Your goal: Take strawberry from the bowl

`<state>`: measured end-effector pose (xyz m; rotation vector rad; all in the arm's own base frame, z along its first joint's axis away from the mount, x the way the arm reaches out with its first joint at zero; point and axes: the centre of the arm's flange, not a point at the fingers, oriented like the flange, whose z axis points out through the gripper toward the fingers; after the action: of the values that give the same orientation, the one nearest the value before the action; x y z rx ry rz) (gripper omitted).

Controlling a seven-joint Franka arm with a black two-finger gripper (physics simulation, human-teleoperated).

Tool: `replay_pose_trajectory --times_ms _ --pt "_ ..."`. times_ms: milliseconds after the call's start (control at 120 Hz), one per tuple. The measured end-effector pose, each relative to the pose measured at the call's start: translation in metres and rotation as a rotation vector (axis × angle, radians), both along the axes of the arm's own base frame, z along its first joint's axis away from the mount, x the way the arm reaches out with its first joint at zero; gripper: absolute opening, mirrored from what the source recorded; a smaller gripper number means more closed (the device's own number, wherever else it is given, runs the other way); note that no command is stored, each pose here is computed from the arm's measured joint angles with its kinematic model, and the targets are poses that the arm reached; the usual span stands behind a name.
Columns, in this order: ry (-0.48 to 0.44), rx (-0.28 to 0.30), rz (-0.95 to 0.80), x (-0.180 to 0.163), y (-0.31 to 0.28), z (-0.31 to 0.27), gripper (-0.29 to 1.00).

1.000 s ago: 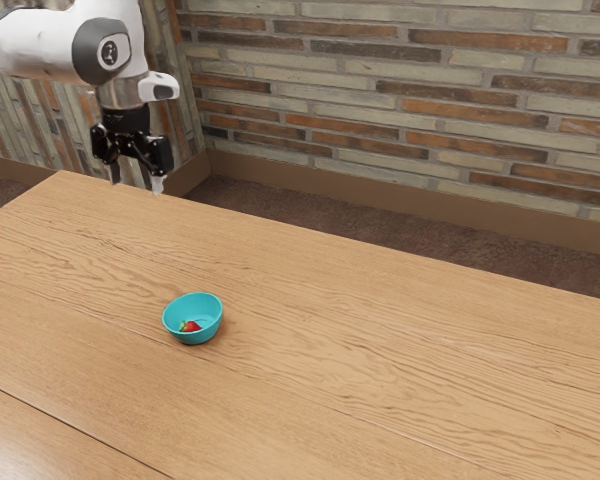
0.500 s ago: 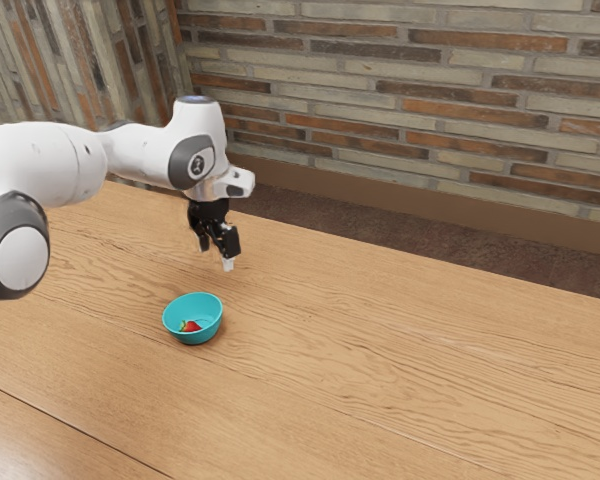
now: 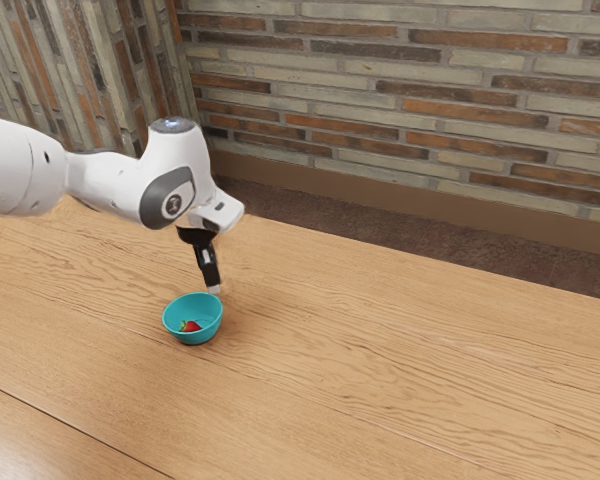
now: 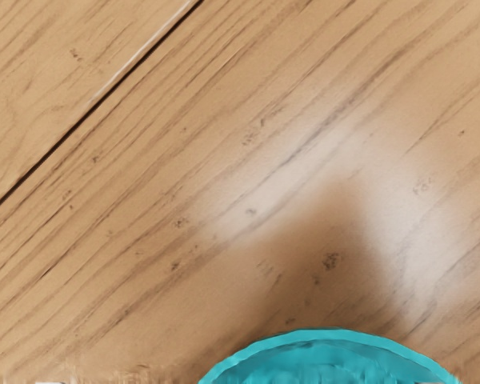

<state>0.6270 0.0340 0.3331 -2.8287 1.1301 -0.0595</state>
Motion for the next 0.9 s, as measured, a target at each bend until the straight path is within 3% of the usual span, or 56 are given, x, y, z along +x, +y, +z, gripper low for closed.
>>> replay_pose_trajectory --times_ms 167,425,900 --pt "0.037 -0.020 -0.011 -0.044 0.017 -0.035 0.49" --pt "0.010 -0.033 -0.044 -0.052 0.024 -0.045 0.36" --pt "0.018 -0.035 -0.106 -0.068 0.025 -0.050 0.32"
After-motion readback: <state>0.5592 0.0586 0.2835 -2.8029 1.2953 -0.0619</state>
